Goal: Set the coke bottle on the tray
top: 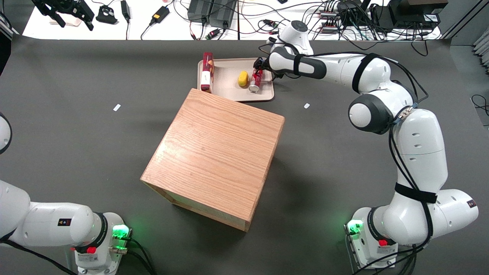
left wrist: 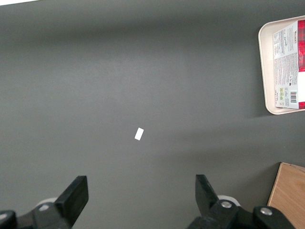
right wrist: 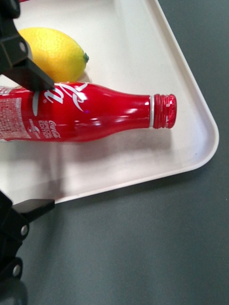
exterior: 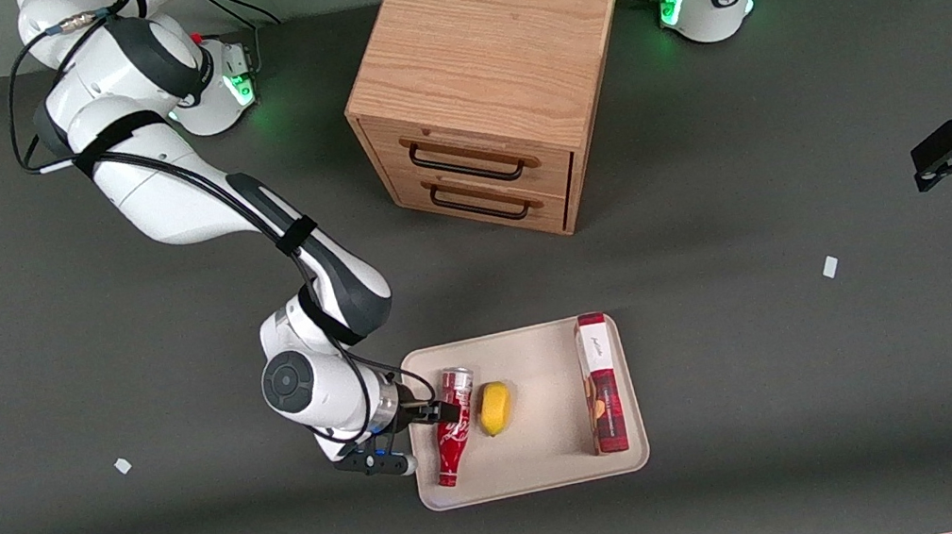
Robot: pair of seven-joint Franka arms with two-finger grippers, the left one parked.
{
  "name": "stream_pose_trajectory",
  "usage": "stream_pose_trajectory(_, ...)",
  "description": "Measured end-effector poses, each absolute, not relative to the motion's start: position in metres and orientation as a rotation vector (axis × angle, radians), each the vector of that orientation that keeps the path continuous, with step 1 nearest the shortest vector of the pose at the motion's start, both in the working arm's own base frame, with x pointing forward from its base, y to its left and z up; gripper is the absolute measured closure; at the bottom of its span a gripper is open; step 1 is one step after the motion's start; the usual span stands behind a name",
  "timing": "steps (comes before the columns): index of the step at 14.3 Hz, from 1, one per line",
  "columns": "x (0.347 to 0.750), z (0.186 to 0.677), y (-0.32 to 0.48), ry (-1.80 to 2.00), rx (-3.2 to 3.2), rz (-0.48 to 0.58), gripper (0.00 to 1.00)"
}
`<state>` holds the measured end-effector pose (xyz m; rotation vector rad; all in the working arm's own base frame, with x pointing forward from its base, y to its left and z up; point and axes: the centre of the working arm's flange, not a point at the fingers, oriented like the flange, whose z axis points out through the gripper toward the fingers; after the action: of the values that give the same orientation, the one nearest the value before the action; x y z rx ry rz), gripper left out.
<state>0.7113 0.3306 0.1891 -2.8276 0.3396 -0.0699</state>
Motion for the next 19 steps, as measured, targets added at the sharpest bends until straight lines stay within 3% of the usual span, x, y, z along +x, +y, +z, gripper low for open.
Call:
stream_pose_trajectory(3, 0.714, 0.196, 0.33, 0.34, -2.823, -0.086, 0.0)
stream_pose_trajectory(5, 0.721, 0.226, 0.327, 0.326, -2.832, -0.108, 0.0)
stream_pose_trajectory(9, 0.712, 0.375, 0.307, 0.269, -2.939, -0.074, 0.0)
stream_pose_trajectory(14, 0.653, 0.566, 0.214, 0.388, -3.071, 0.023, 0.0)
stream_pose_trajectory(19, 0.592, 0.646, 0.124, 0.507, -3.151, 0.104, 0.0)
